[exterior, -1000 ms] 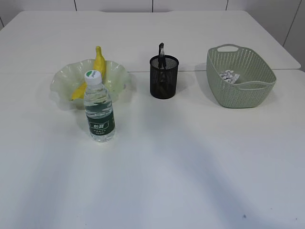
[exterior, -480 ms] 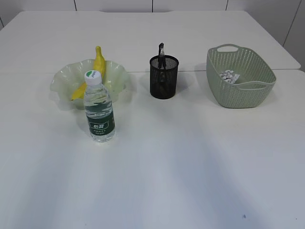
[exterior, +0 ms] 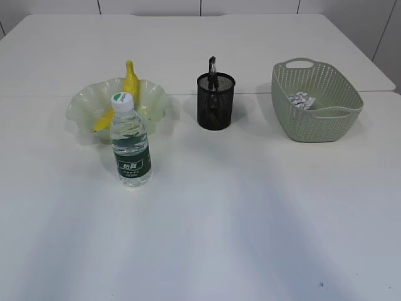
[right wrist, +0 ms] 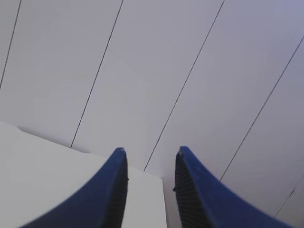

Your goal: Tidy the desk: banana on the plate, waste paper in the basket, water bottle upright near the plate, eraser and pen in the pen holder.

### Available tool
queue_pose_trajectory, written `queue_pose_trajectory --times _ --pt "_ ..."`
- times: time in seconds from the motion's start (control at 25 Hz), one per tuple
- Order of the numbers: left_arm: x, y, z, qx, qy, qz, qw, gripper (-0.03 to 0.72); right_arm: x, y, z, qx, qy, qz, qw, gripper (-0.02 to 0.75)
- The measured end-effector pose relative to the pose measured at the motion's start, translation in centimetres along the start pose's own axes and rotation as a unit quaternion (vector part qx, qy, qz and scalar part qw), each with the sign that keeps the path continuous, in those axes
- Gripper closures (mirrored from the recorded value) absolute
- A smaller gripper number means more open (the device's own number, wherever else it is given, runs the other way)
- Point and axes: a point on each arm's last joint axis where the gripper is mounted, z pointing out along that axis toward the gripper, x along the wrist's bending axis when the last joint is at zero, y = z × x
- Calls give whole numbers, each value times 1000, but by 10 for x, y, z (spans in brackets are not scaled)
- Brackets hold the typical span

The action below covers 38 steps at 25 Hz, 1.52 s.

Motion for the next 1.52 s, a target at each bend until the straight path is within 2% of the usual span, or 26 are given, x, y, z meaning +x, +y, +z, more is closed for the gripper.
queue_pose_trajectory --times 0.16,0.36,0.6,0.92,1.12,1.24,1.36,1.52 --pt "3 4 -5 -6 6 33 999 276 2 -10 -12 -4 12 1 1000 481" --pt "7 12 -16 -20 15 42 999 276 2 -18 -34 -36 24 8 999 482" --pt "12 22 -31 -42 20 51 998 276 -1 -27 -52 -39 24 9 999 482" --pt "24 25 -43 -30 71 92 993 281 -4 -37 -68 -31 25 14 999 482" --pt "35 21 -46 2 125 95 988 323 -4 -37 -71 -32 28 21 999 484" --pt "38 4 -45 42 148 107 982 342 -4 -38 -71 -31 31 25 999 484" --pt "37 -20 -43 84 153 119 977 347 -4 -38 -71 -30 32 27 999 484" --pt "35 -35 -44 106 148 125 975 348 -4 -38 -71 -31 33 28 999 485"
